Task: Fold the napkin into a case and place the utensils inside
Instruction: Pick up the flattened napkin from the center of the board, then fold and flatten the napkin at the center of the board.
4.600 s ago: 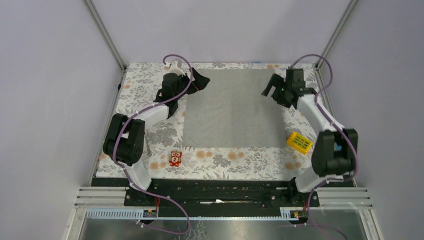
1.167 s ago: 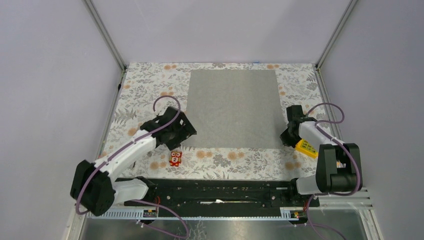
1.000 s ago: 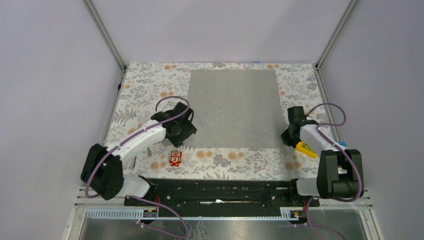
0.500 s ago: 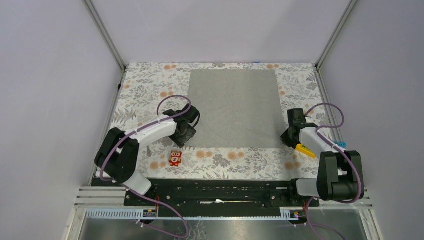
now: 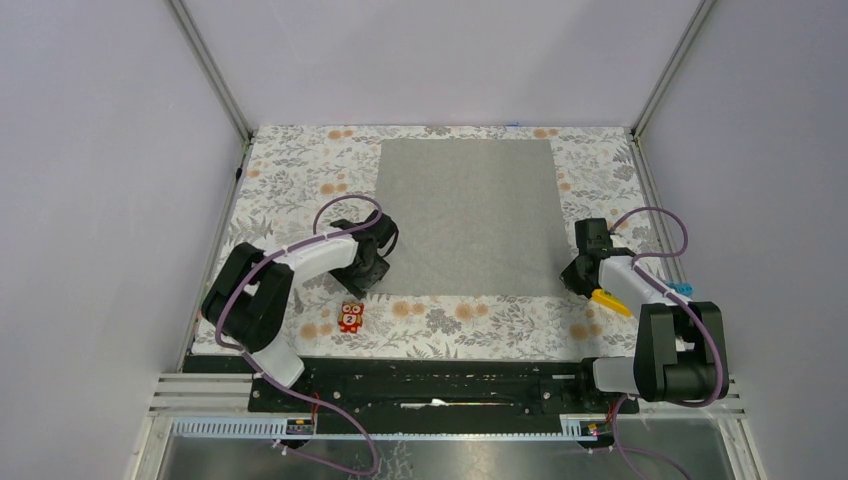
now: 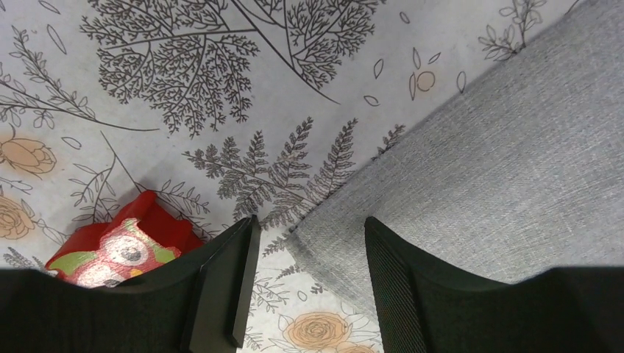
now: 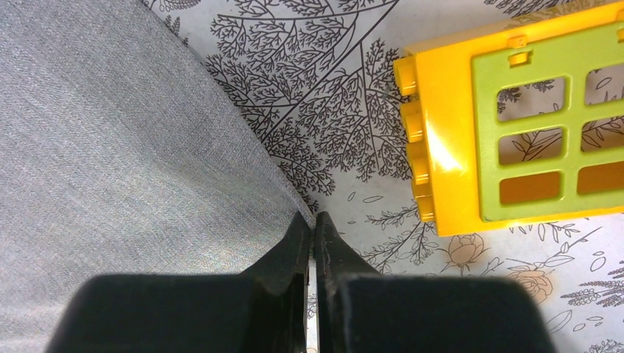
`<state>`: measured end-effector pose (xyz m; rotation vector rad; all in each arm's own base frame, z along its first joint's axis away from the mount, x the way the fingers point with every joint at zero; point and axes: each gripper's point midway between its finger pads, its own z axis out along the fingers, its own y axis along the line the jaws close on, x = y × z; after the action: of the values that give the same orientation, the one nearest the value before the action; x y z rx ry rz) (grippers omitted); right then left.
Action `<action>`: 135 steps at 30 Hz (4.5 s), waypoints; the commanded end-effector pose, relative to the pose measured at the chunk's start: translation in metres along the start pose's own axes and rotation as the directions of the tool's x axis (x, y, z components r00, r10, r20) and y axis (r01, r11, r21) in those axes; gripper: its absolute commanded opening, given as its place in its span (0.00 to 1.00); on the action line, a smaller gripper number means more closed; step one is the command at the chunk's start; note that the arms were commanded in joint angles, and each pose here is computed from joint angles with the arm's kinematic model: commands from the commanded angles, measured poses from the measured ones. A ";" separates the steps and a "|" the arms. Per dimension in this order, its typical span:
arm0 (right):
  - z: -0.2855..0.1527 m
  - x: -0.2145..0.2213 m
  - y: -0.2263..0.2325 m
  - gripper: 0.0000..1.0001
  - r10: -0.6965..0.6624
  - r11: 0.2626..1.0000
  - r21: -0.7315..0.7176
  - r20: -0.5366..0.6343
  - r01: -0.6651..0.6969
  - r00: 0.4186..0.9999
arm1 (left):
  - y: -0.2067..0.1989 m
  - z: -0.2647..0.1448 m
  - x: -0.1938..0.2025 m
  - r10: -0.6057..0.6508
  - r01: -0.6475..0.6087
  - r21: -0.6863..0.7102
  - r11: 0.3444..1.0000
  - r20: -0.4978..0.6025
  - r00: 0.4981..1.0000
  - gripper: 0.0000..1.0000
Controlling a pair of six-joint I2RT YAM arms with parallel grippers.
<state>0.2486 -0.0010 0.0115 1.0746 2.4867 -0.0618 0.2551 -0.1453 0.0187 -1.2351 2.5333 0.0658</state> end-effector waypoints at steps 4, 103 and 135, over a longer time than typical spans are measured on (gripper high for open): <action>-0.003 -0.009 -0.004 0.00 0.003 1.000 0.014 0.058 -0.004 0.998 | 0.007 0.013 0.014 0.001 -0.005 -0.059 0.998 -0.066 0.998 0.60; 0.037 -0.255 0.263 0.00 0.008 0.921 -0.346 0.476 0.179 0.879 | -0.313 -0.069 -0.224 -0.088 -0.390 0.909 0.146 0.405 0.910 0.00; 0.010 -0.072 0.103 0.00 -0.206 0.960 -0.188 0.034 0.209 0.978 | -0.130 -0.011 -0.088 0.281 -0.170 0.780 0.603 -0.007 0.960 0.00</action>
<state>0.3831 0.0158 0.0408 0.7116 2.5375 0.0511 0.4266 -0.1608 0.0698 -0.5548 2.3009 -0.9850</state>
